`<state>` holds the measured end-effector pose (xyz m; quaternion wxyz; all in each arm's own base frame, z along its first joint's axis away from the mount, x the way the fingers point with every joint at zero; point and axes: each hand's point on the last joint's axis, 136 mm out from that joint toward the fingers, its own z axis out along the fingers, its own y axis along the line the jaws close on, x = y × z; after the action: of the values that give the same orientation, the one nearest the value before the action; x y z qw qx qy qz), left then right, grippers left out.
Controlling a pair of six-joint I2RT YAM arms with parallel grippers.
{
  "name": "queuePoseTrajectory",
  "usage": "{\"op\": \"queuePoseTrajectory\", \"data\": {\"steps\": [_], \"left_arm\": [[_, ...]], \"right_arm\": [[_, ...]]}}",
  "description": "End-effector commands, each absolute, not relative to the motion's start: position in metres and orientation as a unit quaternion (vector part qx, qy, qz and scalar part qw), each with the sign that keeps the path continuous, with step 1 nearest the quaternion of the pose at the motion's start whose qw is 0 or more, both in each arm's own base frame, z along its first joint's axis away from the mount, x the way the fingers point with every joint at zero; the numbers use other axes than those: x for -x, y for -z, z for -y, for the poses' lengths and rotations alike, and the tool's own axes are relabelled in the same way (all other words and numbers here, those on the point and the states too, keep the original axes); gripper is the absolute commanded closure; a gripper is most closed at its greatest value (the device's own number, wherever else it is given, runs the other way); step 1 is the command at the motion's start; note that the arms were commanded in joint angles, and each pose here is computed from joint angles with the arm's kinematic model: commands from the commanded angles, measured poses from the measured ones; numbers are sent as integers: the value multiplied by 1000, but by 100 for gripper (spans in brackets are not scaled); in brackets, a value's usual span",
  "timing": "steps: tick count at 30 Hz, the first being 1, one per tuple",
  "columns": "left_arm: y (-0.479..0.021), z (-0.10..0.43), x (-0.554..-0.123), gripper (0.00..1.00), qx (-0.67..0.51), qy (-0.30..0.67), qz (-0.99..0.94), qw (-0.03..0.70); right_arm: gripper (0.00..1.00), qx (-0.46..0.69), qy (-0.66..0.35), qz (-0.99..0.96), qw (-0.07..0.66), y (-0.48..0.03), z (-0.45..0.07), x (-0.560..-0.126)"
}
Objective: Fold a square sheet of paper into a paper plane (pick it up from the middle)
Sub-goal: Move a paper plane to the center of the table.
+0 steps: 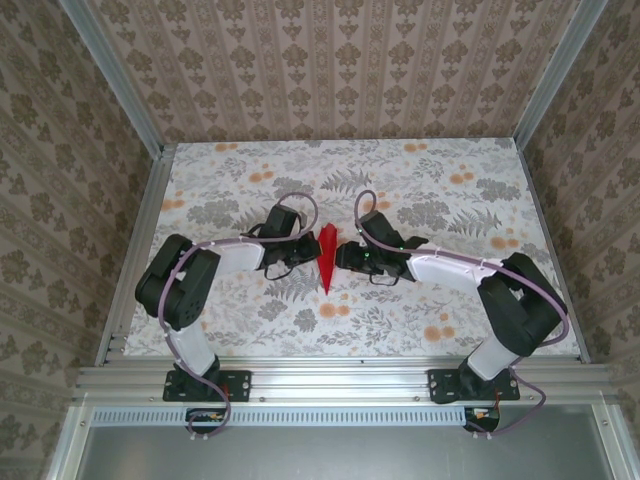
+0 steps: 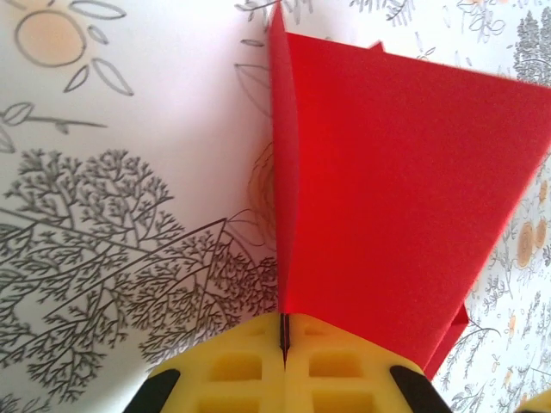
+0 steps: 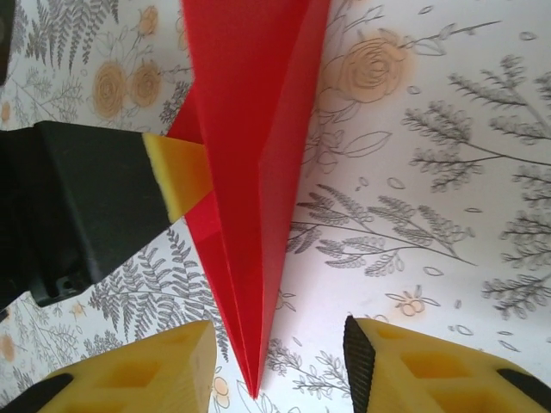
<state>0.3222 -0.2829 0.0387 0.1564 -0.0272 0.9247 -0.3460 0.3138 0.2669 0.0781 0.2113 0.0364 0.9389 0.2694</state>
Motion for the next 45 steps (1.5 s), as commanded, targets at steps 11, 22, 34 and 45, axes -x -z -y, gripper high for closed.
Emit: {"op": "queuePoseTrajectory", "data": {"steps": [11,22,34,45], "left_arm": [[-39,284,-322,100,32,366,-917,157],[-37,283,-321,100,33,365,-917,156],[-38,283,-321,100,33,368,-916,154],[-35,279,-320,100,48,372,-914,151]], "right_arm": [[71,8,-260,-945,200,-80,-302,-319],[66,10,-238,-955,179,-58,-303,-318],[63,13,-233,-958,167,-47,-309,-318],[64,2,-217,-963,159,-33,-310,-318]]}}
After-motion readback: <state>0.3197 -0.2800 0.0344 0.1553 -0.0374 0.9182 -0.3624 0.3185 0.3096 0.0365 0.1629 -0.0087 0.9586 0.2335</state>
